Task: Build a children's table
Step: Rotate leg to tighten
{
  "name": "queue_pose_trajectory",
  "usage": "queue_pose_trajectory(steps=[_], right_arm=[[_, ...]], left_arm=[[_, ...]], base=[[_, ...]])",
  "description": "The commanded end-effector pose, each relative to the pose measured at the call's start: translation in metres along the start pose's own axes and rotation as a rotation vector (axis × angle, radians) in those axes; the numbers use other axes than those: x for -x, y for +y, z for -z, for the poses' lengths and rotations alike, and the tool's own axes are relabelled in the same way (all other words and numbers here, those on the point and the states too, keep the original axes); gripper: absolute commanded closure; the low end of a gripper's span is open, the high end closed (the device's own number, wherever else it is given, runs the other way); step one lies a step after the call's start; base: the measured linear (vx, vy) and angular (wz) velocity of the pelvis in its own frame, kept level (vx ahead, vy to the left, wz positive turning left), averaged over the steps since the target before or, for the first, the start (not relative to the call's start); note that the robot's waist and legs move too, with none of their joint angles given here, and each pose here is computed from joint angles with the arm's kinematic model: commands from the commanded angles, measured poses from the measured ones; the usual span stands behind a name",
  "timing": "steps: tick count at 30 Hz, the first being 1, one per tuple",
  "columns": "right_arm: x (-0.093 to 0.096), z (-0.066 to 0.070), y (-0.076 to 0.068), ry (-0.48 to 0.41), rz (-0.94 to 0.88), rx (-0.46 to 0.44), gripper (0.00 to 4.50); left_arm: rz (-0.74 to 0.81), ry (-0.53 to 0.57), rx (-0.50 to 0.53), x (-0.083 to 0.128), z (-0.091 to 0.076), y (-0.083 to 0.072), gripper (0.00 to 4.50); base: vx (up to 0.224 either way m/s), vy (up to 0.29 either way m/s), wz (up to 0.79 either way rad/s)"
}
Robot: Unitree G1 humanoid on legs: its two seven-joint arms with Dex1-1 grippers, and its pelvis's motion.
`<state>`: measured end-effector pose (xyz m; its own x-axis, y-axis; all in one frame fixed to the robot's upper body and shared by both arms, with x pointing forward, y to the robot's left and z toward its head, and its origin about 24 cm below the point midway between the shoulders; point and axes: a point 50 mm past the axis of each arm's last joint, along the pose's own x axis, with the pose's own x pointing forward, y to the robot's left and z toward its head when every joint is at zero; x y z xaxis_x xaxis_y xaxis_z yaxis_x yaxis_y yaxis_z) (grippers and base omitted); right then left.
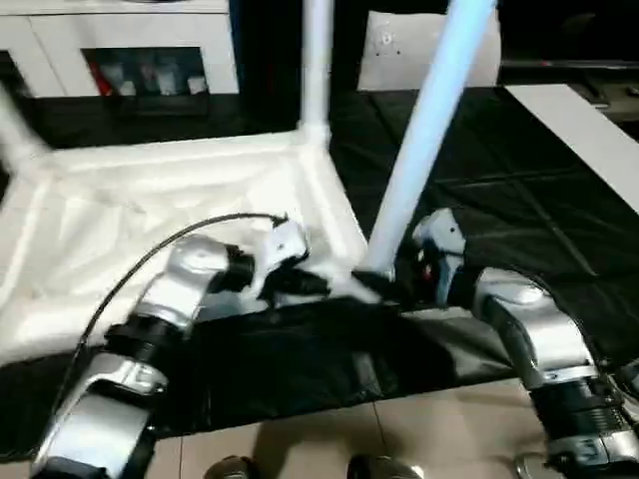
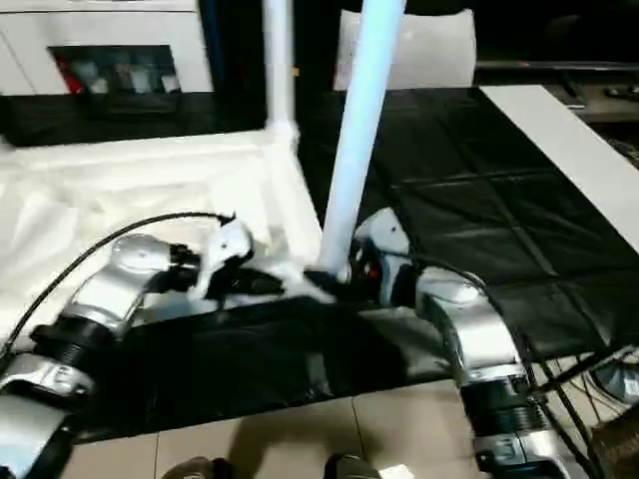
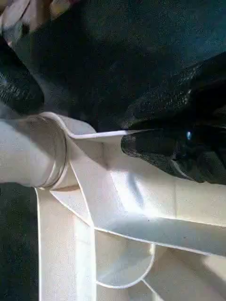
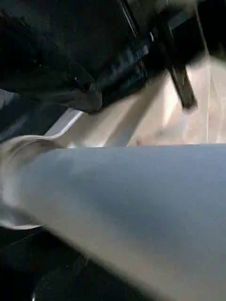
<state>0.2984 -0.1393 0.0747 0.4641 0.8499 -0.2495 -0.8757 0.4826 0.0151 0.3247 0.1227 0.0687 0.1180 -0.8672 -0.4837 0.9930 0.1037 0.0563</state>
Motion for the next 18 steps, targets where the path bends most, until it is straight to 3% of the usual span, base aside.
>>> queue_pose_trajectory(steps=[1,5,6,8,18], right_arm=[[0.005,-0.004,0.003,-0.003,-0.101,0.035,0.48],[0.011,-0.003,0.005,0.01,-0.217,0.027,0.48],[0.012,-0.003,0.005,0.018,-0.243,0.027,0.73],[0.014,-0.001,0.006,0.035,-0.292,0.033,0.73],[0.016,0.0,0.01,0.07,-0.419,0.047,1.75]], left_arm=[[0.14,0.002,-0.076,-0.001,-0.01,-0.005,4.5],[0.201,0.043,-0.103,0.007,-0.006,-0.005,4.5],[0.218,0.056,-0.107,0.01,-0.005,-0.005,4.5],[0.251,0.075,-0.12,0.013,-0.004,-0.005,4.5],[0.302,0.099,-0.147,0.019,-0.005,-0.002,4.5]], base=[[0.0,0.0,0.0],[0.0,0.0,0.0],[0.0,0.0,0.0],[0.0,0.0,0.0],[0.0,0.0,0.0]])
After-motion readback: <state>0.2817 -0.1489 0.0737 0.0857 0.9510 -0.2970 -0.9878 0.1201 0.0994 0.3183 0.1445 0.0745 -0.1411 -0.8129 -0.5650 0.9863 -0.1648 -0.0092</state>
